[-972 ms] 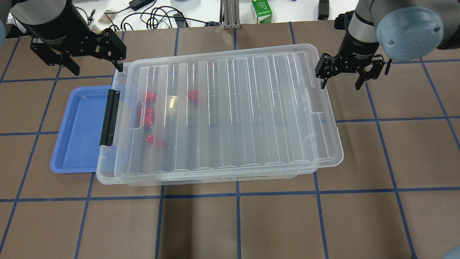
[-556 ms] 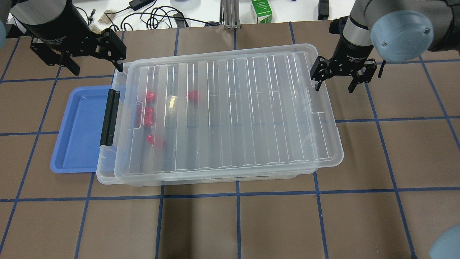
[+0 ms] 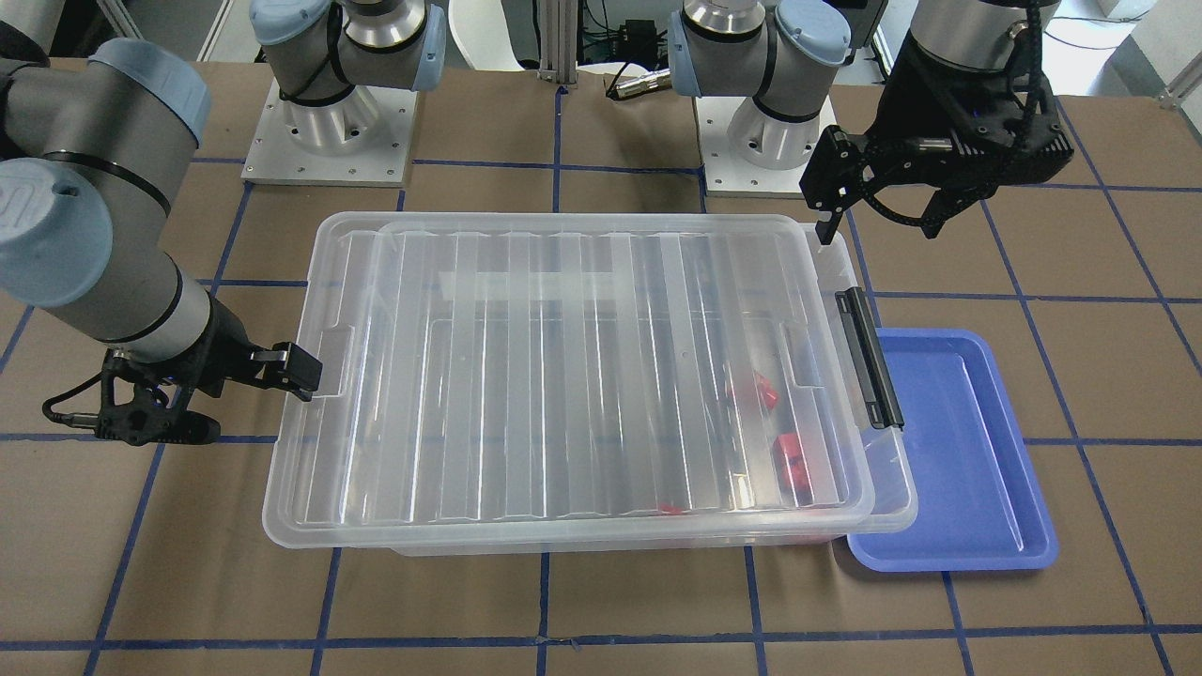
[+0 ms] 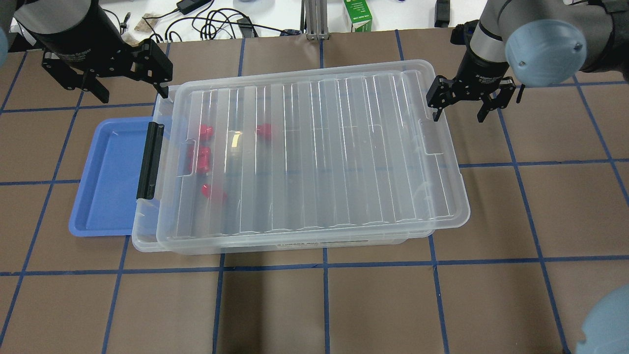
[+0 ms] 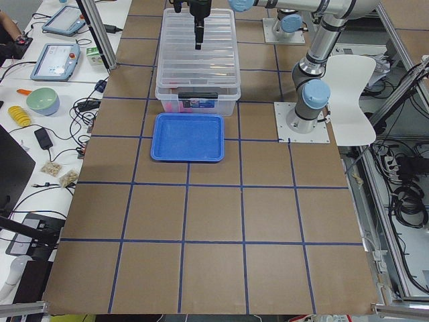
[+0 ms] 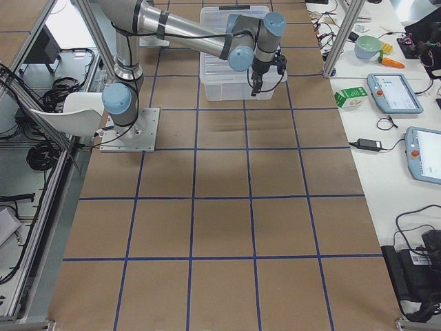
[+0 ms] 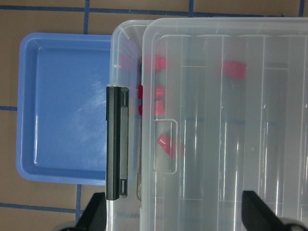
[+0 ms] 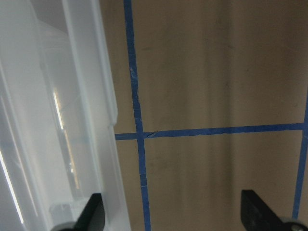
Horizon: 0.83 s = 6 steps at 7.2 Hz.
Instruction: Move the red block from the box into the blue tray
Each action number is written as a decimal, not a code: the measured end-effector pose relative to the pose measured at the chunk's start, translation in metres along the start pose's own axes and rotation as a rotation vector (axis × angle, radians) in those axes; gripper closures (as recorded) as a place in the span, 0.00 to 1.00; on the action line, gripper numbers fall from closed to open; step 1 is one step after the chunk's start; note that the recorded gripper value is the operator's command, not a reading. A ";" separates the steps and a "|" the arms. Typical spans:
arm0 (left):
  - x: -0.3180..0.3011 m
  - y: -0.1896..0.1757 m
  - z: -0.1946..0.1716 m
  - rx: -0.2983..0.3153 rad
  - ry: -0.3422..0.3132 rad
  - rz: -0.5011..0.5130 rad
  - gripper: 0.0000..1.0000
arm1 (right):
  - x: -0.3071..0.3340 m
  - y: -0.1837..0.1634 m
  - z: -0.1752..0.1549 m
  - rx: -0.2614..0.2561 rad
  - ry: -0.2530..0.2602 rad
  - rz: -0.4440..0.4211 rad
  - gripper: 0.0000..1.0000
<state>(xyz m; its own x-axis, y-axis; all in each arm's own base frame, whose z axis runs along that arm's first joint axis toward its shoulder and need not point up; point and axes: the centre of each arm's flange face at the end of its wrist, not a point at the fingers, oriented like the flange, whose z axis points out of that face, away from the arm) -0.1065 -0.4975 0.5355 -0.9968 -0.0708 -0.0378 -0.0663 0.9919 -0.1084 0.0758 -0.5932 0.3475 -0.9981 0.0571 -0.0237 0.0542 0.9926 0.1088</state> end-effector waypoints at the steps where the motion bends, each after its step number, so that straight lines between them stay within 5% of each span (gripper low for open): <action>1: 0.000 0.000 0.000 0.000 0.000 0.000 0.00 | 0.009 -0.001 0.000 0.000 0.015 -0.002 0.00; 6: 0.000 0.000 0.000 0.000 0.000 0.000 0.00 | 0.061 -0.007 -0.005 -0.002 0.056 -0.006 0.00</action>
<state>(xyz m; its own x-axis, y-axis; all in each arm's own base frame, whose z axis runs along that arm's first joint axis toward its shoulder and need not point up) -0.1065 -0.4975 0.5356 -0.9968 -0.0708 -0.0378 -0.0663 0.9919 -0.1085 0.0141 -0.5973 0.3505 -0.9985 0.0449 0.0316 0.0482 0.9927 0.1108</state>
